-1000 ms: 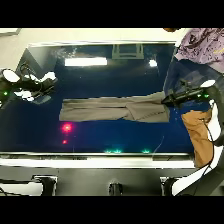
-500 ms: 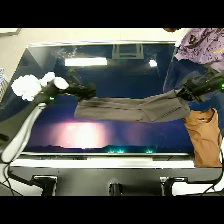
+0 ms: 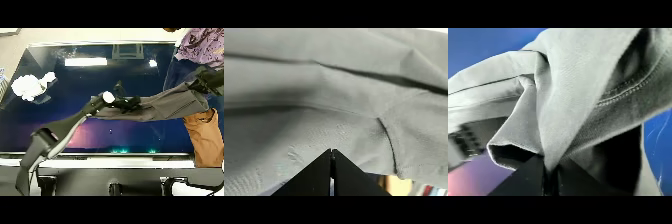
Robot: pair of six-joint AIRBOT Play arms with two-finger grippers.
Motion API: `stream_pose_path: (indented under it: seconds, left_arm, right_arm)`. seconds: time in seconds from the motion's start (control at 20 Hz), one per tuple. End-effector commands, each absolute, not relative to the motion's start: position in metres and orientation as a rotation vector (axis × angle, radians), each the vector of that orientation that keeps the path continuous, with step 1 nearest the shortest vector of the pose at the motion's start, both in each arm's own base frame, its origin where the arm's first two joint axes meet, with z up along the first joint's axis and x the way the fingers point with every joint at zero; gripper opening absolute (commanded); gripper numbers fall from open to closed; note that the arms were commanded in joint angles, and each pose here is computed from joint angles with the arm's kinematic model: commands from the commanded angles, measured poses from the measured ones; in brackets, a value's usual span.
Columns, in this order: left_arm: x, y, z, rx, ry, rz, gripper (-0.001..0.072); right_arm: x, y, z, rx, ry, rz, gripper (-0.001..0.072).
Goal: Fold the clothes and pants, and hang the long-sleeved shirts on hangers.
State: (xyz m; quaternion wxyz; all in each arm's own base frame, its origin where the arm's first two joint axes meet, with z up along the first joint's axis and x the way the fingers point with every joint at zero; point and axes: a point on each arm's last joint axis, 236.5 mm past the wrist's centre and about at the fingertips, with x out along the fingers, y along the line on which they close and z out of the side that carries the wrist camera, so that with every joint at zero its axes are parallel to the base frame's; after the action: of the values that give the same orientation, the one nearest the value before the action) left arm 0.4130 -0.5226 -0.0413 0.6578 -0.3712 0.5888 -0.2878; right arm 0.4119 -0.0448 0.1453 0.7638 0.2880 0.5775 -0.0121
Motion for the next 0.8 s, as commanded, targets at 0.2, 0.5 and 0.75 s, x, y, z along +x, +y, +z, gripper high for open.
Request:
stream_pose_path:
  seconds: [0.2,0.5,0.75]
  left_arm:
    - [0.381,-0.601,-0.06,-1.111,1.414,-0.632,0.0017]
    - [0.401,-0.57,-0.047,-1.025,1.412,-0.679,0.0016]
    - [0.445,-0.431,-0.006,-0.637,1.421,-0.602,0.0016]
  right_arm:
    - [0.41,-0.046,0.166,0.6,1.223,-0.028,0.0027]
    - [0.416,-0.051,0.167,0.584,1.194,-0.039,0.0027]
    - [0.43,0.0,0.171,0.581,1.182,0.025,0.0026]
